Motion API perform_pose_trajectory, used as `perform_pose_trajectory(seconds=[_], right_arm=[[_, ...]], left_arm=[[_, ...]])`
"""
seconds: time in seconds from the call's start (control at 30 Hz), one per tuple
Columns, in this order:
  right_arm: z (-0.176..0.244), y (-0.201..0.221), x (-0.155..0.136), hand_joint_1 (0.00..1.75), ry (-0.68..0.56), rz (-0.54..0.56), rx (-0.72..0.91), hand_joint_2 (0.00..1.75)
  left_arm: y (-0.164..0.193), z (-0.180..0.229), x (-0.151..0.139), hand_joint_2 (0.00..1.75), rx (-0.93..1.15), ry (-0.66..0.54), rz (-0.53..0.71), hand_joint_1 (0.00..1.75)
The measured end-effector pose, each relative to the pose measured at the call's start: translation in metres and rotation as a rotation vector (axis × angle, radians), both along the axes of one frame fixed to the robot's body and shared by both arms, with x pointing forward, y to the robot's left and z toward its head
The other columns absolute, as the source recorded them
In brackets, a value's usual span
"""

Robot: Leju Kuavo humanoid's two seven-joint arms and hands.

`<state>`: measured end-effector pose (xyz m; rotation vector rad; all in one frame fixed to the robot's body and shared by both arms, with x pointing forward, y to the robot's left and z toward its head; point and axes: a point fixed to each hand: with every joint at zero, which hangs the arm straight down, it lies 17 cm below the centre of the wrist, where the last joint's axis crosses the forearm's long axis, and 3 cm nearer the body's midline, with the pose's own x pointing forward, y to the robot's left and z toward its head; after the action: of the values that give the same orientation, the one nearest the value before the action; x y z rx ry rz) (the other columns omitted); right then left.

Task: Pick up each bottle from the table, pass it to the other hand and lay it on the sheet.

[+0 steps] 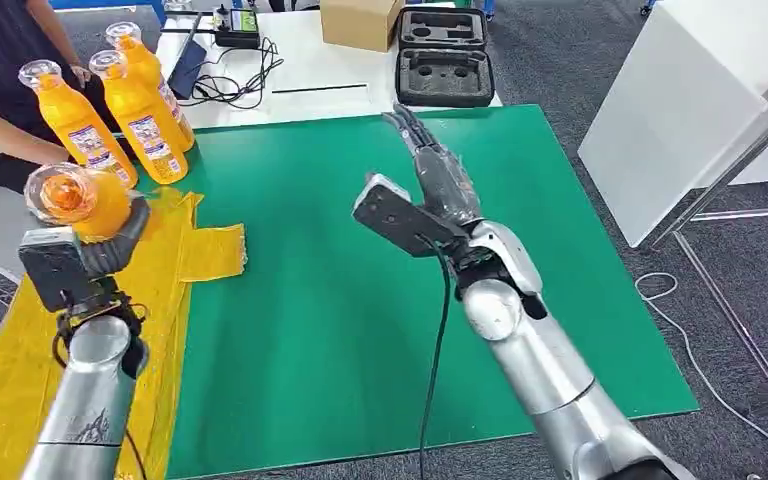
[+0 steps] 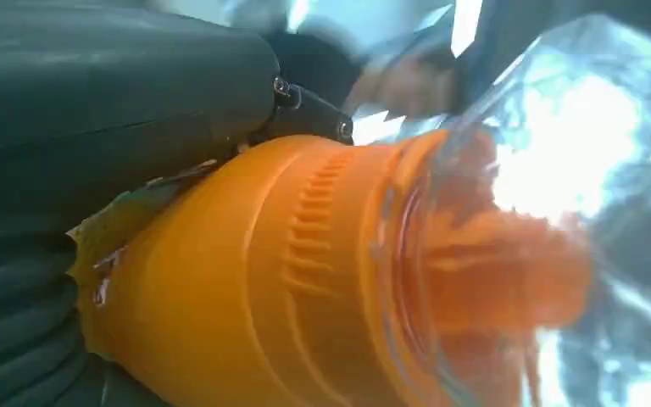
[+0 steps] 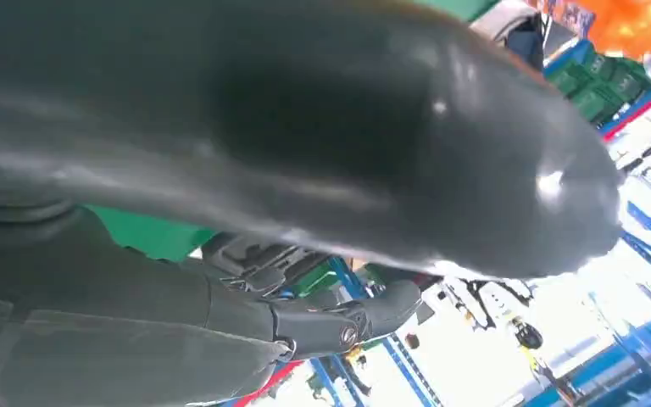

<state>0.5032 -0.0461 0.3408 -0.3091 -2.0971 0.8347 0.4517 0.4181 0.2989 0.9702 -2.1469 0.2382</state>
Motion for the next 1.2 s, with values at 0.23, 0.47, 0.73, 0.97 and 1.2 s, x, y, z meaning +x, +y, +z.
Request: perform_pose_trajectory(seconds=[0.23, 0.47, 0.73, 0.97, 1.2], right_arm=[[-0.003, -0.02, 0.004, 0.0, 0.004, 0.007, 0.013, 0.0], [-0.005, -0.024, 0.004, 0.0, 0.008, 0.013, 0.01, 0.0], [-0.003, -0.02, 0.004, 0.0, 0.012, 0.032, 0.002, 0.0], [-0.003, -0.02, 0.005, 0.0, 0.024, 0.033, -0.01, 0.0], [0.007, -0.009, 0.005, 0.0, 0.005, 0.07, -0.023, 0.0]], left_arm=[[0.018, 0.013, -0.006, 1.75, 0.542, 0.079, 0.284, 1.75], [0.033, -0.001, 0.0, 1.75, 0.675, 0.18, 0.367, 1.75], [0.033, -0.047, 0.021, 1.75, 0.763, 0.339, 0.354, 1.75], [0.032, -0.091, 0.038, 1.75, 0.779, 0.471, 0.317, 1.75], [0.025, -0.152, 0.037, 1.75, 0.759, 0.609, 0.246, 1.75]])
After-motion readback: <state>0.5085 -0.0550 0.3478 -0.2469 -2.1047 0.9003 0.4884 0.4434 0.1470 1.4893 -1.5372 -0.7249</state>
